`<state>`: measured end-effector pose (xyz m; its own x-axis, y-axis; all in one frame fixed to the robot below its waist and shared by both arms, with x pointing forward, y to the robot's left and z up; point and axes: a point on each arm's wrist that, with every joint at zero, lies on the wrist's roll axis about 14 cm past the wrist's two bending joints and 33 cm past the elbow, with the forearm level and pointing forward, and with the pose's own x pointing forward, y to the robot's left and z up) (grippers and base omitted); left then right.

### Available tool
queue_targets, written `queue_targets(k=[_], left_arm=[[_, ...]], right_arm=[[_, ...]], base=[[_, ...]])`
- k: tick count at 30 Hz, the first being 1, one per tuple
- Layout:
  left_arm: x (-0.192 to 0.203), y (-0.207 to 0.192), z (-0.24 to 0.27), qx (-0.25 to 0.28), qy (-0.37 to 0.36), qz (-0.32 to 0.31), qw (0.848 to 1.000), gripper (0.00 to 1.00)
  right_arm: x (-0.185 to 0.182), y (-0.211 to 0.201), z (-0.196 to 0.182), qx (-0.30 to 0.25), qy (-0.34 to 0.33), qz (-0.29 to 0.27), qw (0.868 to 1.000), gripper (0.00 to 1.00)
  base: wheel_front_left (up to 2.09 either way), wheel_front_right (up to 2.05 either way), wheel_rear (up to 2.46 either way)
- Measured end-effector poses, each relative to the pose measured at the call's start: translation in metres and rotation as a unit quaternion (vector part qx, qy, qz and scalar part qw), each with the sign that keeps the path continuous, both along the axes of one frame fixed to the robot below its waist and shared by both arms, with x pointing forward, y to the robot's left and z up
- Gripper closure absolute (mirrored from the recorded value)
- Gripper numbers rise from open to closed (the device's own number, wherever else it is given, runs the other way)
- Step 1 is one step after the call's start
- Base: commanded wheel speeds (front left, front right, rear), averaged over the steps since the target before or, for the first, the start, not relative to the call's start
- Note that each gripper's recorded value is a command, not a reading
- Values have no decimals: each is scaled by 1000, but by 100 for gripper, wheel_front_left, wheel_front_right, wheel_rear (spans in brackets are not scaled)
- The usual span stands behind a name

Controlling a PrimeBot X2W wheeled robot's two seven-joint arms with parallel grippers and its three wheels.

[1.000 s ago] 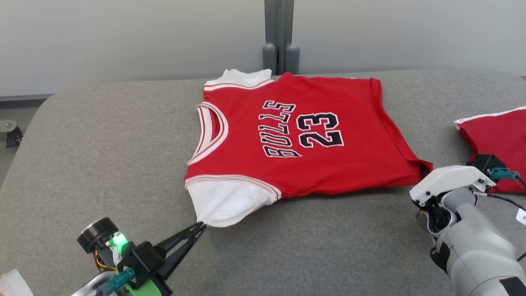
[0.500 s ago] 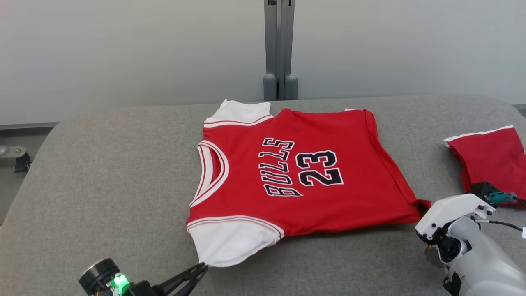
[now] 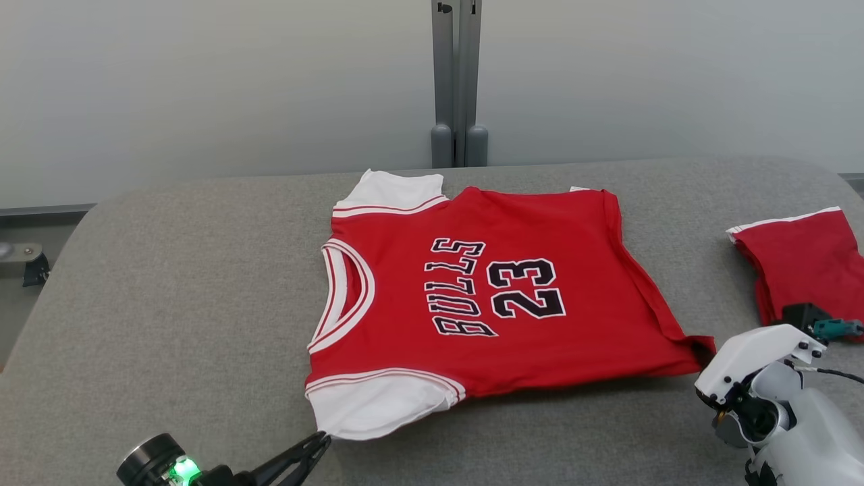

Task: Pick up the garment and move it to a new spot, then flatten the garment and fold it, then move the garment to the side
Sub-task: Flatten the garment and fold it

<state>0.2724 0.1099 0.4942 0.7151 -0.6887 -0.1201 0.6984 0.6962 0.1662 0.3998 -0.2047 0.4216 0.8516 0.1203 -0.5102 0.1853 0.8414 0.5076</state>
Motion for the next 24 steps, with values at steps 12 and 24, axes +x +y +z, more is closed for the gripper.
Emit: queue_targets(k=[12, 24], left_arm=[[45, 2, 6, -25, 7, 27, 999, 100], [130, 17, 17, -8, -8, 66, 998, 100]], right_arm=[[25, 14, 23, -58, -8, 51, 997, 100], [68, 7, 41, -108, 7, 50, 993, 100]], base=[[0, 0, 0], [0, 0, 0]])
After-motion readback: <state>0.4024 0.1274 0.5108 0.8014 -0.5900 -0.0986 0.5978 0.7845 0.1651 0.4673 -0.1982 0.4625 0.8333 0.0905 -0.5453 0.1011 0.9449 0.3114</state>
